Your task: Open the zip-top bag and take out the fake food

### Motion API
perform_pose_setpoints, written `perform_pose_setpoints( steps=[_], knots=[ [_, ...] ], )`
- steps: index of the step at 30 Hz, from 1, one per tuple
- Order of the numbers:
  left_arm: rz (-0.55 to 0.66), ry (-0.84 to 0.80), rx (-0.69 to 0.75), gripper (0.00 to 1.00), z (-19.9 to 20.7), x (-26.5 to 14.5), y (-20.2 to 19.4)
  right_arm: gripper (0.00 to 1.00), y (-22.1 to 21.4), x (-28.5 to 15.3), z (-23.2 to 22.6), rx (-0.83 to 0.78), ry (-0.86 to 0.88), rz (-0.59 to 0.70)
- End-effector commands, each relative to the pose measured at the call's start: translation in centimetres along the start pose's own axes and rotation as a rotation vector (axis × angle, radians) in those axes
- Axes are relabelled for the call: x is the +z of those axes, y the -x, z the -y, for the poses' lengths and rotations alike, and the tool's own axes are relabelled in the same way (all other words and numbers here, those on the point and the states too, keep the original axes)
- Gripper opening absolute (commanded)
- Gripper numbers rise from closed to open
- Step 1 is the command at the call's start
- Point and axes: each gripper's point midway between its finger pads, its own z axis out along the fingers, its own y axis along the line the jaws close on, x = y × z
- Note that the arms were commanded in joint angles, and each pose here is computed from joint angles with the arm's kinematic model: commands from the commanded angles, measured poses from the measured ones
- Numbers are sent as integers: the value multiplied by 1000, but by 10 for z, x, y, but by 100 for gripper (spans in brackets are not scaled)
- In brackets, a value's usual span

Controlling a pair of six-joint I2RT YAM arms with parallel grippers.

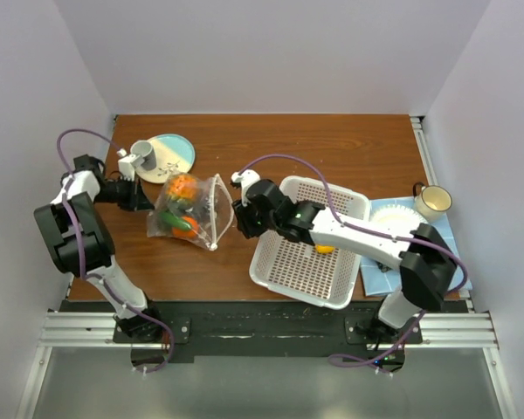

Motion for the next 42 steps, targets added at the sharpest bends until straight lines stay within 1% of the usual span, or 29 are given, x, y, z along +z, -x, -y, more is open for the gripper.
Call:
perform_pose_setpoints(
  steps=[1,2,3,5,6,8,13,16,18,19,20,23,26,27,28,29,30,31,32,33,35,37,42],
  knots=[
    [-35,12,115,0,11,-15,-3,36,11,28,-19,-42,57,9],
    [-38,22,120,0,10,-16,-3,36,21,31,-23,-49,62,28],
    [-40,28,127,0,10,-17,-2,36,16,42,-22,-63,56,14],
    [-49,40,146,0,8,-20,-1,37,34,49,-22,-71,38,58],
    [-54,42,145,0,7,-21,-1,37,35,55,-21,-88,25,62],
    [-62,49,149,0,6,-23,0,38,49,58,-22,-91,18,109],
    [-71,65,158,0,4,-26,1,38,70,59,-16,-113,-19,197],
    [-74,74,163,0,2,-27,3,39,72,63,-11,-126,-43,222],
    [-67,78,163,0,1,-28,7,40,67,70,-9,-152,-50,210],
    [-65,78,163,0,1,-28,8,40,72,75,-11,-156,-46,232],
    [-60,77,162,0,0,-28,11,40,63,87,-9,-170,-51,210],
    [-47,72,148,0,-1,-26,15,42,57,102,-19,-176,6,208],
    [-38,71,138,0,1,-20,20,50,56,106,-42,-146,127,226],
    [-32,63,145,0,5,-14,24,56,52,110,-46,-140,155,218],
    [-31,60,144,0,8,-10,26,61,55,112,-48,-129,163,239],
    [-34,51,144,0,14,-4,25,66,51,112,-59,-112,219,227],
    [-40,32,163,0,25,8,30,76,48,116,-61,-101,236,221],
    [-49,18,169,0,33,14,29,80,51,116,-65,-95,253,231],
    [-58,-3,173,0,43,21,28,89,50,116,-70,-80,279,227],
    [-68,-38,185,0,59,30,30,92,51,116,-72,-74,291,233],
    [-67,-97,187,0,79,37,31,97,53,116,-78,-60,317,243],
    [-79,-141,194,0,95,40,32,98,55,116,-79,-51,326,255],
    [-90,-139,219,0,99,33,29,99,47,126,-69,-36,276,251]
  ],
)
